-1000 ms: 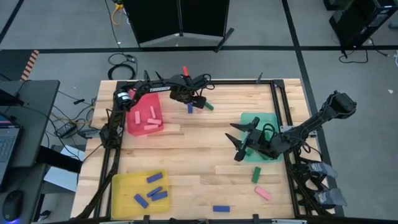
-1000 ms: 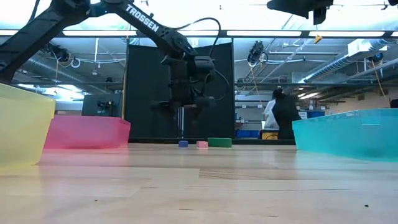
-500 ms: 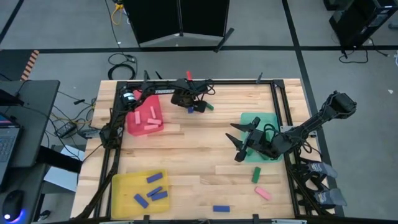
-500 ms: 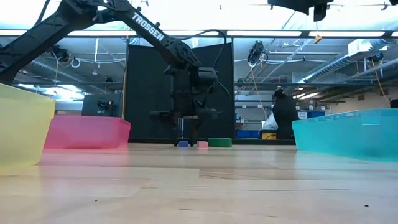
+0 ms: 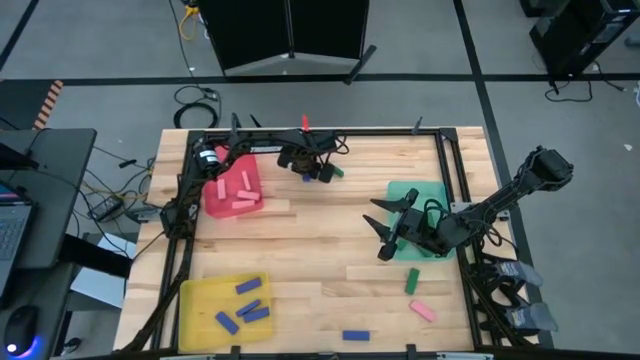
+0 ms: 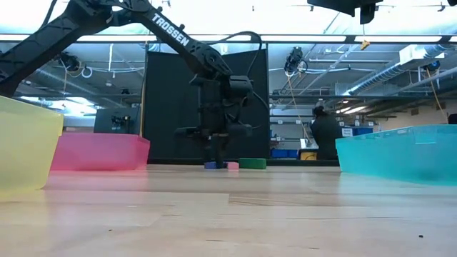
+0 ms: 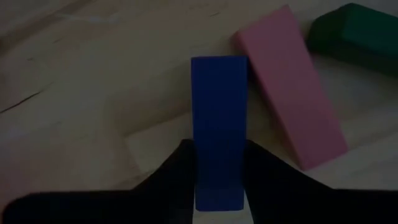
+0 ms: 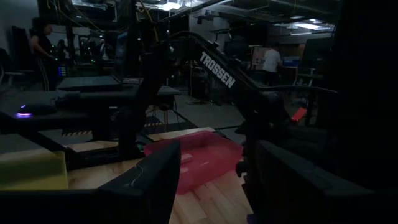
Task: Sort blocks
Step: Put the blue block into the yellow bin
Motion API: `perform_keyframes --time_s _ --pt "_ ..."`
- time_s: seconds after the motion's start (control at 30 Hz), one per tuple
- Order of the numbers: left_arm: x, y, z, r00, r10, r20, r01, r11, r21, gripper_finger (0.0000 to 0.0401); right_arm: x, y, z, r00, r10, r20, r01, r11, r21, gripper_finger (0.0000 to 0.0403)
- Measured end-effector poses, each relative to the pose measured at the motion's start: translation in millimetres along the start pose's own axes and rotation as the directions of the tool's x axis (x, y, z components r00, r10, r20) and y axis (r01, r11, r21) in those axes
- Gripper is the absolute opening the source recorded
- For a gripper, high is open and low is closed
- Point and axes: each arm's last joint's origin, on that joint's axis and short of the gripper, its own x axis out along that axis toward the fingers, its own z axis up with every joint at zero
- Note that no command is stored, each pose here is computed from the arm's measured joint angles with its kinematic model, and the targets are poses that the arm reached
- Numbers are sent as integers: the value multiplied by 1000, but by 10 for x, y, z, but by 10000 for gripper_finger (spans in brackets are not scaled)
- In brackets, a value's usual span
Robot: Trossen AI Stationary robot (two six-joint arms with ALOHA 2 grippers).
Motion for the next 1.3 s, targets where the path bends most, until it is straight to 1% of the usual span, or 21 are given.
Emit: perform_keyframes --time_s 0.13,0.3,0.37,0.4,0.43,0.53,0.57,0.67,0.73,0.87,0.93,1.0,1.03,1.07,1.13,1.17,1.23,1.3 --pt "-22 -32 -29 1000 3 10 -4 999 48 106 0 0 0 1000 0 0 0 1000 0 218" --pt "-223 -124 -143 996 32 89 -40 994 98 106 0 0 0 1000 0 0 0 1000 7 215" --pt "-435 -153 -201 991 24 132 -39 993 115 106 -1 1 0 1000 1 0 -1 1000 10 215" --pt "-590 -163 -222 986 8 165 -29 992 125 106 -2 2 0 1000 2 0 -2 1000 18 215" --pt "-731 -177 -272 981 11 195 -40 988 148 106 -2 2 -1 1000 2 -1 -2 1000 25 215" --pt "-1127 -217 -472 959 7 283 -65 978 196 106 -1 6 -7 1000 11 -2 -11 999 32 213" --pt "-1273 -239 -555 950 -18 310 -54 973 222 106 -1 9 -6 1000 18 -1 -18 999 33 213" --pt "-1771 -258 -889 926 -113 359 -8 948 319 106 0 13 -12 1000 24 -3 -24 999 42 213" --pt "-2052 -232 -1166 920 -156 360 7 924 383 106 0 13 -12 1000 25 -3 -25 999 47 213" --pt "-2418 -143 -1824 939 -180 292 -2 849 529 106 4 15 -18 1000 27 -4 -26 999 45 213" --pt "-2544 -38 -2168 961 -145 235 -20 813 582 106 6 15 -22 1000 27 -6 -26 999 43 213" --pt "-2609 68 -2479 982 -71 178 -51 797 601 106 13 11 -22 1000 29 -5 -29 998 52 213" --pt "-2624 108 -2620 987 -32 160 -71 800 596 106 19 11 -23 999 41 -4 -40 998 58 213" --pt "-2616 108 -2760 990 -31 138 -57 803 593 106 30 8 -23 998 58 -2 -57 996 68 213" --pt "-2574 98 -3026 996 -73 58 22 783 621 106 63 -3 -23 995 98 6 -98 991 95 213" --pt "-2544 113 -3170 996 -80 26 46 779 625 106 85 -13 -25 993 117 9 -117 987 111 213" --pt "-2437 167 -3392 999 -42 -17 44 797 602 106 131 -41 -39 991 136 4 -135 980 148 213" --pt "-2260 225 -3590 999 3 -53 27 822 568 106 170 -67 -63 989 146 -11 -142 975 170 213"
